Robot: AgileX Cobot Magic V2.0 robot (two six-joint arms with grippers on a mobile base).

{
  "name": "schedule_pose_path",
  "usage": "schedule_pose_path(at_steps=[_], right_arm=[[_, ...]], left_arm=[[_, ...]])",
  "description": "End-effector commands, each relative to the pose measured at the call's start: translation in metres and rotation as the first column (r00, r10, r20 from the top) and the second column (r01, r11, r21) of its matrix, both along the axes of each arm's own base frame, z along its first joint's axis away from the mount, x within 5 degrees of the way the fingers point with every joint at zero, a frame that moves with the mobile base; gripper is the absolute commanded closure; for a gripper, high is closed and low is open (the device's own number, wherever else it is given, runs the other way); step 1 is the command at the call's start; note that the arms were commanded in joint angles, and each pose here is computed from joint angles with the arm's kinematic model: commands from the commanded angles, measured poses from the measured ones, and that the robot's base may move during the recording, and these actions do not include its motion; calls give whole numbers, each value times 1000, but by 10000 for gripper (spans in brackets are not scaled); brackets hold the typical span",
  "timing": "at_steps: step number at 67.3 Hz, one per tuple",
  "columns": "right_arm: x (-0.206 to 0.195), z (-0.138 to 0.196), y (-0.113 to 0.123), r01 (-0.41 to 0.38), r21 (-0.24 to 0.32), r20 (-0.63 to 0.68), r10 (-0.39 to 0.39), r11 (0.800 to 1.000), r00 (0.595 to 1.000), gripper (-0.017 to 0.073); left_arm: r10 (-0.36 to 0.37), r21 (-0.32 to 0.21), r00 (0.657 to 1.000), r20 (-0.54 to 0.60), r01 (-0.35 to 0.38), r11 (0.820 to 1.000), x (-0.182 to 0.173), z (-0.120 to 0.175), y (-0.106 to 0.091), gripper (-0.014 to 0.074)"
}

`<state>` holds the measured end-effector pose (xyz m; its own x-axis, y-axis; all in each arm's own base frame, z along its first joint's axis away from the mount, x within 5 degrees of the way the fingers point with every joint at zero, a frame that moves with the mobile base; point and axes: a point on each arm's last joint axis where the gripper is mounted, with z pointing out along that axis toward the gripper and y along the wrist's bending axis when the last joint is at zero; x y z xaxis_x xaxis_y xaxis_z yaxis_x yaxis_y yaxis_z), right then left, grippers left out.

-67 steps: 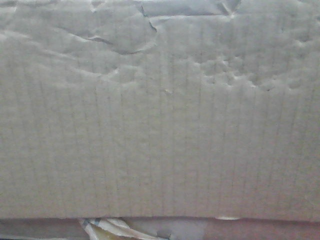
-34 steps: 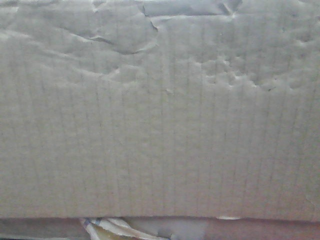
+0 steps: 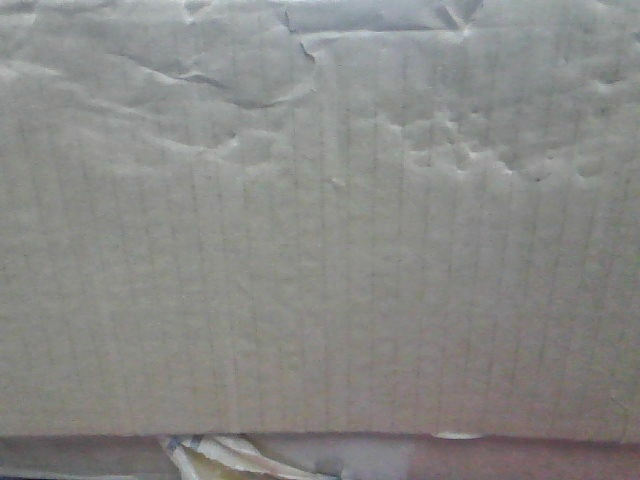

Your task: Stack two boxes on right shelf middle

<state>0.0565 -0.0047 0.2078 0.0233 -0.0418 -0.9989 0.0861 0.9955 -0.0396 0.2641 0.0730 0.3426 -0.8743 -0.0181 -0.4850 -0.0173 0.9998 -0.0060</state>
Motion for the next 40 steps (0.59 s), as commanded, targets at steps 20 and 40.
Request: schedule_pose_path(at_steps=[20,40], right_arm=[[0,2,0,4,0,24,-4,1000,1000,722],[0,2,0,4,0,24,-4,1000,1000,722]], left_arm=[[-42,-36,990,-135,38,999,25,-38,8,218],[-42,-40,990,-134,37,999,25,-38,8,705]])
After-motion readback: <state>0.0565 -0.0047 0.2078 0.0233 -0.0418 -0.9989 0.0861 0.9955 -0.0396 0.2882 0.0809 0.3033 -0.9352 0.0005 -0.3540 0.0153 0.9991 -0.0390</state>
